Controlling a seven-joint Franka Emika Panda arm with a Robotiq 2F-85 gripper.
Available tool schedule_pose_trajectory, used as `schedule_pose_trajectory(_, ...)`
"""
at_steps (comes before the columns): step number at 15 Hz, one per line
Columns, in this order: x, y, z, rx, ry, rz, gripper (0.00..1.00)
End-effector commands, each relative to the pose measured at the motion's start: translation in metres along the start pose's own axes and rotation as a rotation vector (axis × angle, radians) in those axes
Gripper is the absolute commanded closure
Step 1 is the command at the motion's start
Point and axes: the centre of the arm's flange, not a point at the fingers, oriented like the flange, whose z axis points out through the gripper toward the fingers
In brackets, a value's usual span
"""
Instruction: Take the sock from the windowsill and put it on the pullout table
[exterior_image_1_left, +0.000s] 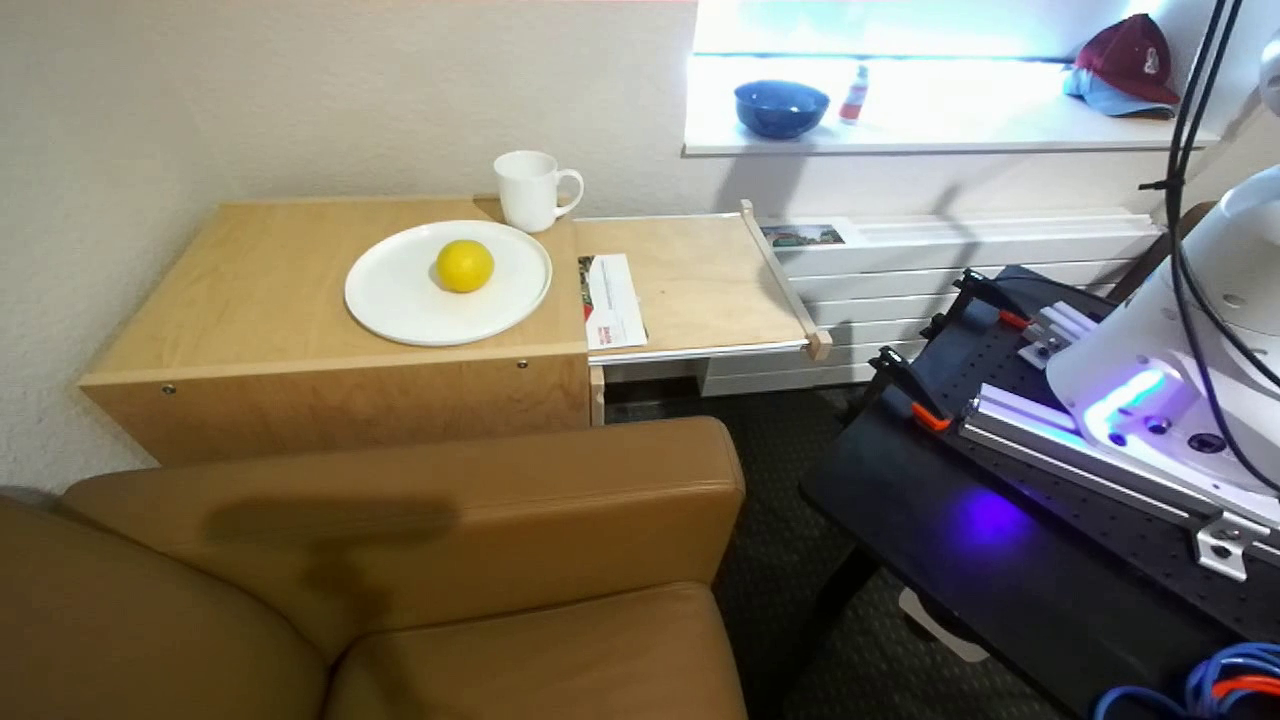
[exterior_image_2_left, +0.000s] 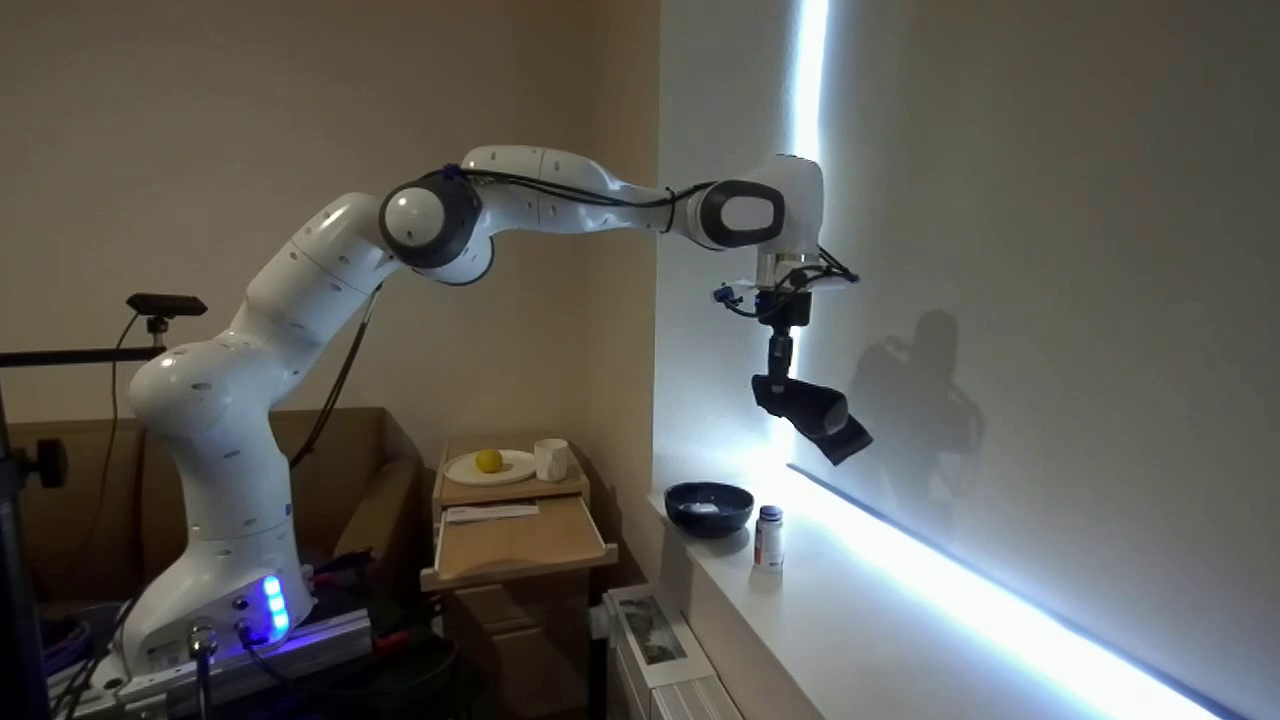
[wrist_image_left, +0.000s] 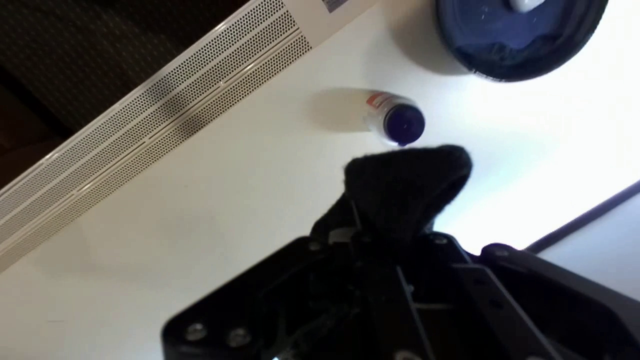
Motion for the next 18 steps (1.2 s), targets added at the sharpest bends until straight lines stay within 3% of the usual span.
schedule_pose_trajectory(1,-0.084,0.007,-0.009,-0.014,-0.021,-0.202,0.96)
schedule_pose_trajectory(4,-0.109,0.013,-0.033,-0.04,-0.008,-0.379,0.96)
schedule_pose_trajectory(8,-0.131,0.05,-0.067,-0.069,0.023,-0.606,0.96)
schedule_pose_trajectory(11,-0.156,0.074,-0.069,-0.084,0.031,-0.777,0.96)
schedule_pose_trajectory(16,-0.214,0.04,-0.038,-0.08,-0.02,-1.05,0.96)
schedule_pose_trajectory(18,-0.242,0.018,-0.012,-0.123,-0.042,-1.151,0.96)
